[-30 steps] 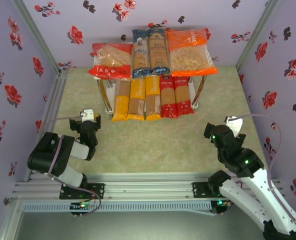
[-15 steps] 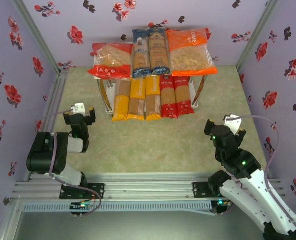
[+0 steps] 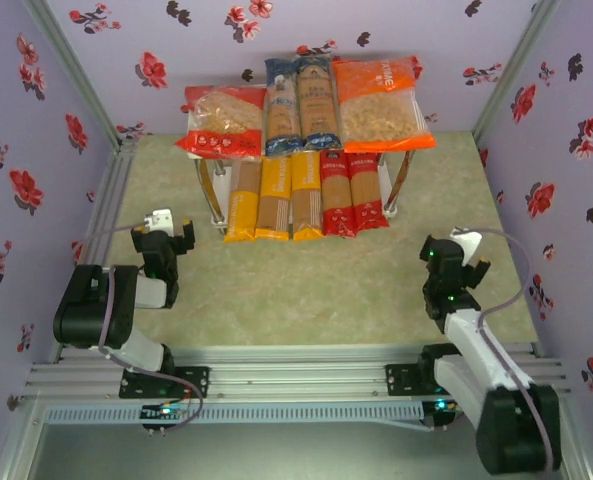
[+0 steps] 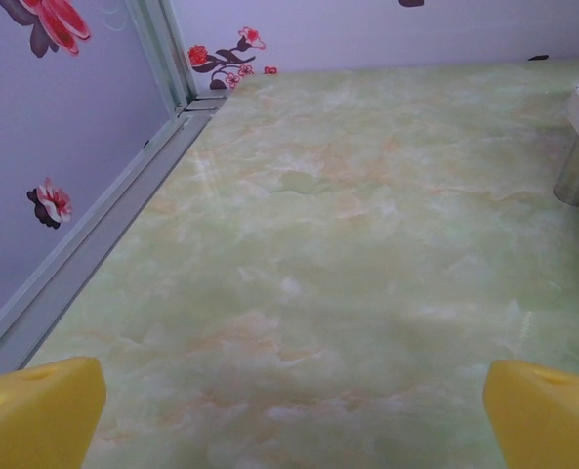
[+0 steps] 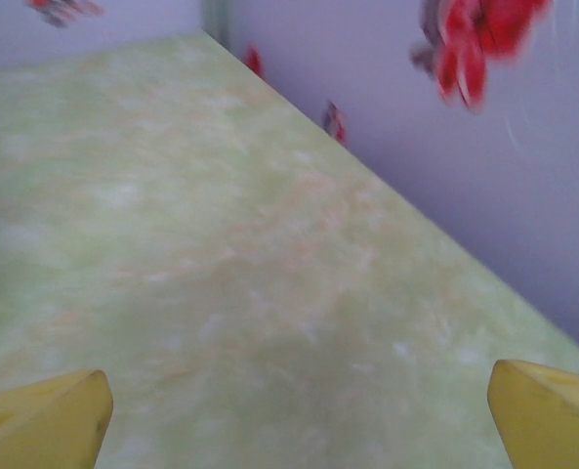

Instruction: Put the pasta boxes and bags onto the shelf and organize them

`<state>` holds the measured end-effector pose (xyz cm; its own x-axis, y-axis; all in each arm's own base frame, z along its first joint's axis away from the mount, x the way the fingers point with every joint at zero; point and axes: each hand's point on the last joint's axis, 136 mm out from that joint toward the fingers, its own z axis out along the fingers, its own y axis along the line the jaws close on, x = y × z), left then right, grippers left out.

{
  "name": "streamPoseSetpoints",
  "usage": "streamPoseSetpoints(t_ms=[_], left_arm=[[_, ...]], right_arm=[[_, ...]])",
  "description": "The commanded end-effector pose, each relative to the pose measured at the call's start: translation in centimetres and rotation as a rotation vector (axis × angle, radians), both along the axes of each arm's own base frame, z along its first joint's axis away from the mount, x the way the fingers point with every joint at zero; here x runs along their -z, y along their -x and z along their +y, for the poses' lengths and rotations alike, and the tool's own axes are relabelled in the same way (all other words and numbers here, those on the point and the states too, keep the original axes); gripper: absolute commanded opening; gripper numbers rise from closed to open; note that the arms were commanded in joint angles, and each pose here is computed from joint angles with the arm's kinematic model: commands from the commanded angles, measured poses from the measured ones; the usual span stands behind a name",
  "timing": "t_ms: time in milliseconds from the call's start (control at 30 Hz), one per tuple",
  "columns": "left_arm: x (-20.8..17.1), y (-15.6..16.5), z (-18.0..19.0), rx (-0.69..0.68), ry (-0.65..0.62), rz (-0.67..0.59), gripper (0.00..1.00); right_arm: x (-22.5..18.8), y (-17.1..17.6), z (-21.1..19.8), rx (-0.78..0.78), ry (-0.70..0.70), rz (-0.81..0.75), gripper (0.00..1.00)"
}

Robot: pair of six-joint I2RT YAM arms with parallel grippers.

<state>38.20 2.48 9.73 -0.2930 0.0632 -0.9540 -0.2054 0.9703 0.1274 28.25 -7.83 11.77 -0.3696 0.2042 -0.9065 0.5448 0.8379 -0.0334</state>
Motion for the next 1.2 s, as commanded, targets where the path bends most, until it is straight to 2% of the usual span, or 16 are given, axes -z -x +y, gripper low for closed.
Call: streamPoseSetpoints(t_ms=[0,133,200,267,333,533,600,633,667,700,733,1167], left_arm=[[-0.6,-0.1,-0.1,0.005,0.014,-0.030,1.00],[-0.7,-0.2,-0.2,0.008,0.013,-0.032,1.00],[-0.6,-0.1,-0.1,0.007,0.014,-0.031,1.00],[-0.6,-0.1,-0.2,0.007,0.014,-0.031,1.00],[-0.6,-0.1,-0.2,0.009,0.014,-0.031,1.00],[-0.6,-0.1,-0.2,0.008,0.014,-0.031,1.00],[-0.6,-0.2,-0.2,0.006,0.014,-0.029,1.00],[-0.6,-0.3,-0.1,0.000,0.014,-0.022,1.00],[-0.5,-0.5,0.0,-0.005,0.013,-0.012,1.00],[-0.4,-0.7,0.1,-0.012,0.013,0.001,1.00],[-0.3,-0.8,0.3,-0.026,0.016,0.010,1.00],[-0.4,-0.8,0.1,-0.024,0.000,0.009,1.00]], right_arm=[[-1.6,-3.7,1.2,-0.088,-0.101,-0.237,0.99],[-0.5,-6.8,2.3,-0.171,-0.075,-0.226,0.99],[-0.3,-7.7,2.6,-0.194,-0.059,-0.167,0.99],[-0.9,-8.2,2.2,-0.190,-0.024,-0.224,0.99],[0.4,-8.5,2.3,-0.201,-0.029,-0.184,0.99],[1.6,-8.2,4.5,-0.330,0.010,-0.284,0.99],[2.1,-9.4,6.1,-0.394,0.034,-0.198,0.99],[2.8,-10.7,6.2,-0.382,0.018,-0.097,0.99],[3.5,-11.7,5.6,-0.381,-0.068,-0.044,0.99],[3.4,-11.6,5.4,-0.426,-0.116,-0.090,0.99],[3.2,-11.5,5.2,-0.420,-0.101,-0.120,0.99],[3.0,-11.3,5.5,-0.418,-0.082,-0.103,0.99]])
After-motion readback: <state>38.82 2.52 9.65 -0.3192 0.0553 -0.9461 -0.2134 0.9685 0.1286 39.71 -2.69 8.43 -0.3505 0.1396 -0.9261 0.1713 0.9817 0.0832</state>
